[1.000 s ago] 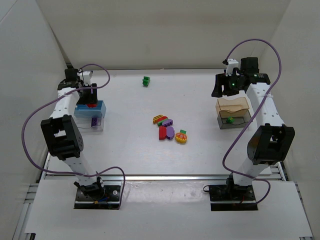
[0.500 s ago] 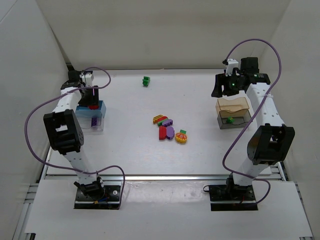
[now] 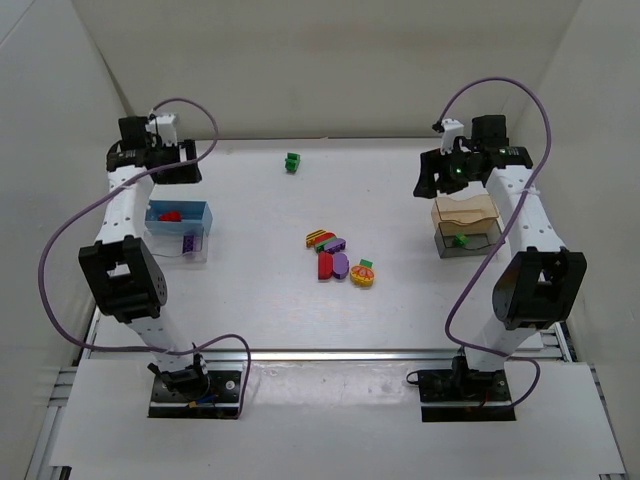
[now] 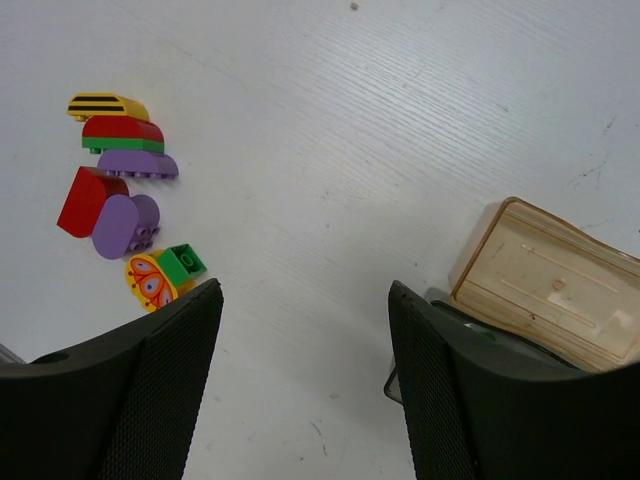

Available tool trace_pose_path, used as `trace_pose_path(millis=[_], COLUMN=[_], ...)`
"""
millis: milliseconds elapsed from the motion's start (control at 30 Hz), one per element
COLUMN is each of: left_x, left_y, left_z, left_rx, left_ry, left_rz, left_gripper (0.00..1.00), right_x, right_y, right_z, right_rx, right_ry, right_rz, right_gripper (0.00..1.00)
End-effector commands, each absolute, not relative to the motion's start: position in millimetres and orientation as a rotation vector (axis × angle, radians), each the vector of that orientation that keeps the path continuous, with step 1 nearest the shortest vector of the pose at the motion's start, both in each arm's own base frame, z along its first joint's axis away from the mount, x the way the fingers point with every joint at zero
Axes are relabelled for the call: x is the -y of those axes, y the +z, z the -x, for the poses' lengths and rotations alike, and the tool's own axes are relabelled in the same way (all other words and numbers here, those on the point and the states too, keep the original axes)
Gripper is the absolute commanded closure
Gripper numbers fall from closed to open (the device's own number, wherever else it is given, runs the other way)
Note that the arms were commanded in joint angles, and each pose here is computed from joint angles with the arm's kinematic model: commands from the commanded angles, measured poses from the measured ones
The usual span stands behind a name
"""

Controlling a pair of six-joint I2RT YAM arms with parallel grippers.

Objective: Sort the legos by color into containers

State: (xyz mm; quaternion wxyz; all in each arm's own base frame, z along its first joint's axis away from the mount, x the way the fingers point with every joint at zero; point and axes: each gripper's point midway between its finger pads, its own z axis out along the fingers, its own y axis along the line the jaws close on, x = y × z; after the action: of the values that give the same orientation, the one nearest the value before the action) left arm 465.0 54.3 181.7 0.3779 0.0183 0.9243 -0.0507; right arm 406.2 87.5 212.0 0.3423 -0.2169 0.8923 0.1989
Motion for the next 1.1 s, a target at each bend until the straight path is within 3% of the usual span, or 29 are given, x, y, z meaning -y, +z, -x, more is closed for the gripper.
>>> trace_pose_path(millis=[0, 133, 267, 433, 800, 1067], left_x=[-23.9, 24.2, 88.4, 153.1, 206.1, 227.9], left_y=[275.6, 308.9, 283.9, 259.2, 178.2, 148.6], left_z=[-472.2, -479.2, -498.4, -530.3, -625.1, -652.8], left_rx=[-2.127, -2.053, -2.085, -2.048, -2.055, -1.993], left_ry=[-0.157, -0.289, -0.383, -0.443, -0.383, -0.338], left_rz=[-0.189, -0.304, -0.438, -0.527, -0.473, -0.535], left_gripper=[0.07, 0.13, 0.19, 0.21, 0.11, 0.05], right_x=[-104.9, -120.3, -123.0, -114.5, -94.0, -80.8], right_y=[212.1, 212.5, 215.6, 224.2, 231.5, 233.0], right_z=[-406.0, -409.8, -415.4, -414.6, -382.4, -379.2], right_rx=[-2.285, -2.273, -2.274, -2.266, -2.308, -2.322], right_ry=[0.553, 0.544, 0.535, 0.473, 0.369, 0.342], right_rz=[0.638, 0.68, 0.669, 0.668, 0.643, 0.602], right_gripper=[0.29, 0.29, 0.29, 0.29, 0.28, 0.27])
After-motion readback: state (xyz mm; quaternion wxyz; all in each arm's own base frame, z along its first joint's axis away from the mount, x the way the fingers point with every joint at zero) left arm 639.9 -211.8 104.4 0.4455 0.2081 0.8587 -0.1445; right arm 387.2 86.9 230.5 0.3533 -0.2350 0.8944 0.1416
